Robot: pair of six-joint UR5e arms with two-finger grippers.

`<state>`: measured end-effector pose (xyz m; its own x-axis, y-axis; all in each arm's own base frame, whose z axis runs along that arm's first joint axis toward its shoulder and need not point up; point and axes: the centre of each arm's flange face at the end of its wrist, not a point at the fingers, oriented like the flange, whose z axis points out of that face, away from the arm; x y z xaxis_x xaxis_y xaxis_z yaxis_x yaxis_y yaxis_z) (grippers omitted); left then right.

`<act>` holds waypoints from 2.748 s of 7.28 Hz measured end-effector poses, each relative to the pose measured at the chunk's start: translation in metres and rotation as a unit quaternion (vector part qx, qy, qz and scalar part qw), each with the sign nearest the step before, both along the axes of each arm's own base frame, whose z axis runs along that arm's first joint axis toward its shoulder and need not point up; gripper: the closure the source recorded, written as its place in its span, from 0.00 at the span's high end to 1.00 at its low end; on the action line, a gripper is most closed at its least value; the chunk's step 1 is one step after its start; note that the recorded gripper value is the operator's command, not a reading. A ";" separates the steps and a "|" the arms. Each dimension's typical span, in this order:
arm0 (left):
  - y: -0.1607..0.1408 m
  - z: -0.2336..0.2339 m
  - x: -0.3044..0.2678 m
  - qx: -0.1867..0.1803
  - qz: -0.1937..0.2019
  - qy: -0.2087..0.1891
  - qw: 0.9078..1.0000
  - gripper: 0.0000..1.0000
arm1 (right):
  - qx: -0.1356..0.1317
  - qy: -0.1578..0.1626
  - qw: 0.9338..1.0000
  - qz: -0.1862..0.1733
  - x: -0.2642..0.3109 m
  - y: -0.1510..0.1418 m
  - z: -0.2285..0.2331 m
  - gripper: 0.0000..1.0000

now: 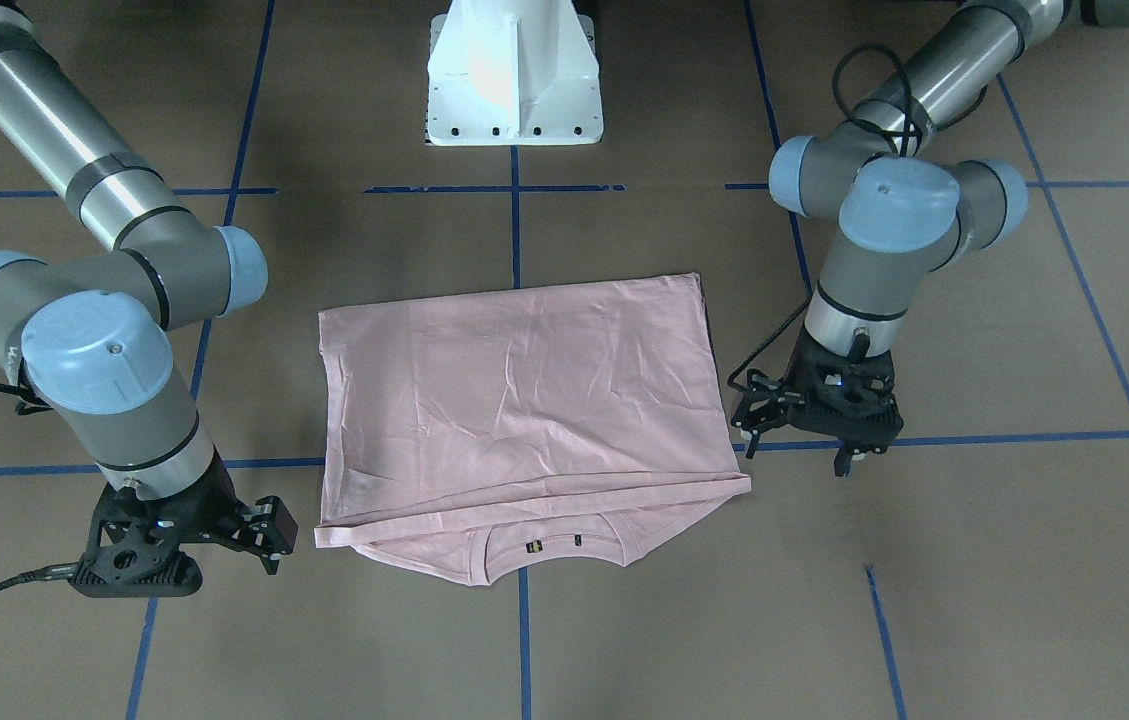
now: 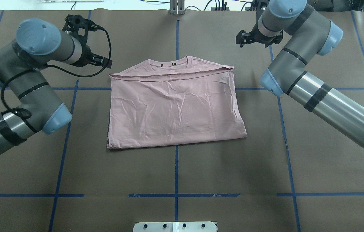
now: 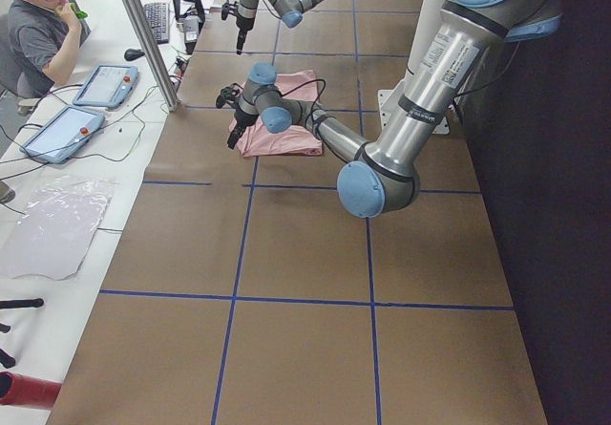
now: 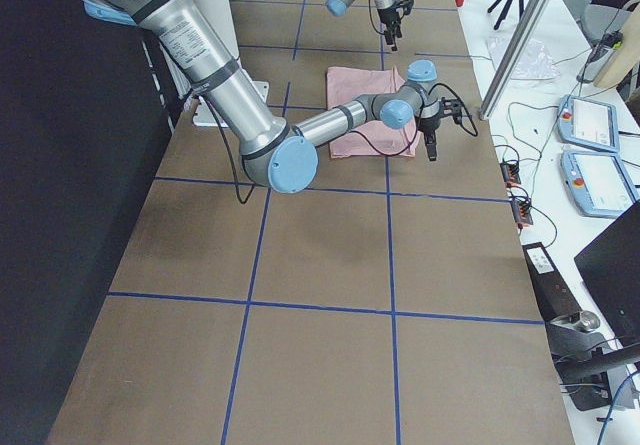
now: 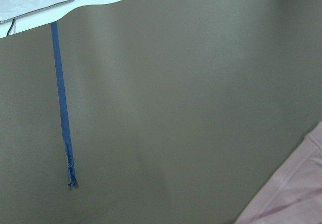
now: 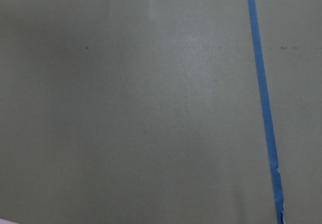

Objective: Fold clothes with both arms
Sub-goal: 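Release the hem and move the left gripper to the folded shirt's edge, then grasp the shirt edge with the left gripper and drag it away from the robot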

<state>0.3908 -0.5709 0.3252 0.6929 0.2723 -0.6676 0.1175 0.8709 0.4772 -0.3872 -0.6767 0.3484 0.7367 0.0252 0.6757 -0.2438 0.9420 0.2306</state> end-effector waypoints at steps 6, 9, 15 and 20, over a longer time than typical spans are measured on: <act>0.207 0.007 0.085 -0.126 0.004 0.077 0.989 0.67 | 0.016 -0.021 1.000 -0.005 0.021 0.026 -0.005 1.00; 0.231 0.016 0.102 -0.144 -0.002 0.072 0.987 0.67 | 0.018 -0.025 1.000 -0.006 0.027 0.034 -0.008 1.00; 0.234 0.031 0.104 -0.149 0.000 0.057 0.987 0.00 | 0.017 -0.024 1.000 -0.007 0.028 0.036 -0.002 1.00; 0.204 0.044 0.056 -0.077 0.017 0.023 0.997 0.00 | 0.016 -0.024 1.000 -0.007 0.028 0.037 -0.001 1.00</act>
<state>0.4469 -0.3665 0.3688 0.6531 0.1870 -0.7338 0.1049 0.9373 0.3323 -0.3589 -0.6399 0.3478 0.7033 -0.0074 0.7109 -0.2427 0.9374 0.2499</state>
